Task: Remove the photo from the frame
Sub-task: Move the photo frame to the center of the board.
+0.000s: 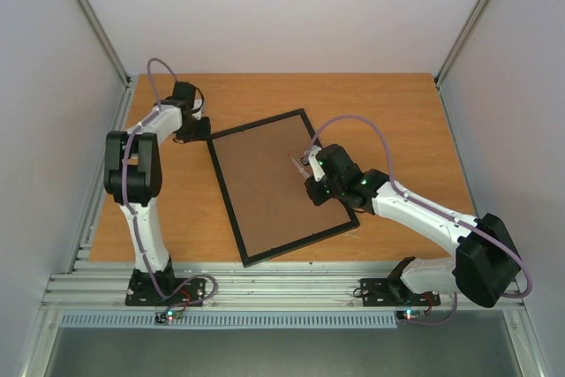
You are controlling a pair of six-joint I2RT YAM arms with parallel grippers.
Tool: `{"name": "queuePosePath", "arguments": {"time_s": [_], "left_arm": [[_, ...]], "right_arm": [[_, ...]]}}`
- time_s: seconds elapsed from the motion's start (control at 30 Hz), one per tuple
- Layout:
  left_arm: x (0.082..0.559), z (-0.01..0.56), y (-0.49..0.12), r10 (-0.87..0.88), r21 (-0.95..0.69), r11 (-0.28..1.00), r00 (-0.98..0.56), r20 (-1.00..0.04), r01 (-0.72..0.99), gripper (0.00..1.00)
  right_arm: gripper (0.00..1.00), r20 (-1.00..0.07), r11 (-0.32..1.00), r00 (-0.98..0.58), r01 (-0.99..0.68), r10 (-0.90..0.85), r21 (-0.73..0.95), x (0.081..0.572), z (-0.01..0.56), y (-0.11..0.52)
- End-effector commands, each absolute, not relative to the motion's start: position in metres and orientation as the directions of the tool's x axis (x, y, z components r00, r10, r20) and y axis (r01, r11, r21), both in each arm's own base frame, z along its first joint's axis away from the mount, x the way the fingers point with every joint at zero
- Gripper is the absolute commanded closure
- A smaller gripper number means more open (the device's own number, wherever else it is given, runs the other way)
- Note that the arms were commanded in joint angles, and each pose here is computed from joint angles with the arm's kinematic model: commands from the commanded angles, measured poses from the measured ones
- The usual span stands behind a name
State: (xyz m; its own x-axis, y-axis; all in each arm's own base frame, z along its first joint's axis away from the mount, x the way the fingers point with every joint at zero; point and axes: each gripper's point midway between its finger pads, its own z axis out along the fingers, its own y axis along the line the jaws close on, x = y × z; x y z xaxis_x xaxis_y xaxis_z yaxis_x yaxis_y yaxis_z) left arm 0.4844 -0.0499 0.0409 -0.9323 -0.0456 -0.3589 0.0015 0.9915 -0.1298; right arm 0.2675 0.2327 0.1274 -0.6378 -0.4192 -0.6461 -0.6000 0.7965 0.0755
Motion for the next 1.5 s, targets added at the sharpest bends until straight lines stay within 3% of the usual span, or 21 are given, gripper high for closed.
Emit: {"name": "queuePosePath", "arguments": {"time_s": [0.0, 0.3, 0.53, 0.87, 1.23, 1.47], "left_arm": [[0.421, 0.005, -0.029, -0.169, -0.075, 0.985, -0.967, -0.189, -0.157, 0.63], [0.381, 0.058, -0.054, -0.348, -0.285, 0.92, -0.893, -0.285, -0.268, 0.4], [0.305, 0.081, -0.093, -0.502, -0.516, 0.796, -0.823, -0.267, -0.318, 0.34], [0.222, 0.06, -0.132, -0.513, -0.554, 0.756, -0.841, -0.17, -0.349, 0.31], [0.195, 0.043, -0.185, -0.517, -0.631, 0.687, -0.853, -0.076, -0.36, 0.31], [0.203, 0.055, -0.252, -0.49, -0.72, 0.631, -0.868, -0.079, -0.291, 0.32]], "right_arm": [[0.99, -0.669, 0.789, -0.632, -0.604, -0.391, 0.11, 0.267, 0.138, 0.237], [0.99, -0.672, 0.783, -0.631, -0.61, -0.388, 0.12, 0.264, 0.142, 0.238], [0.99, -0.675, 0.78, -0.628, -0.613, -0.387, 0.124, 0.263, 0.144, 0.238], [0.99, -0.692, 0.782, -0.619, -0.611, -0.373, 0.125, 0.261, 0.153, 0.236], [0.99, -0.694, 0.789, -0.616, -0.603, -0.372, 0.113, 0.262, 0.155, 0.232], [0.99, -0.7, 0.803, -0.614, -0.588, -0.366, 0.095, 0.263, 0.157, 0.227]]}}
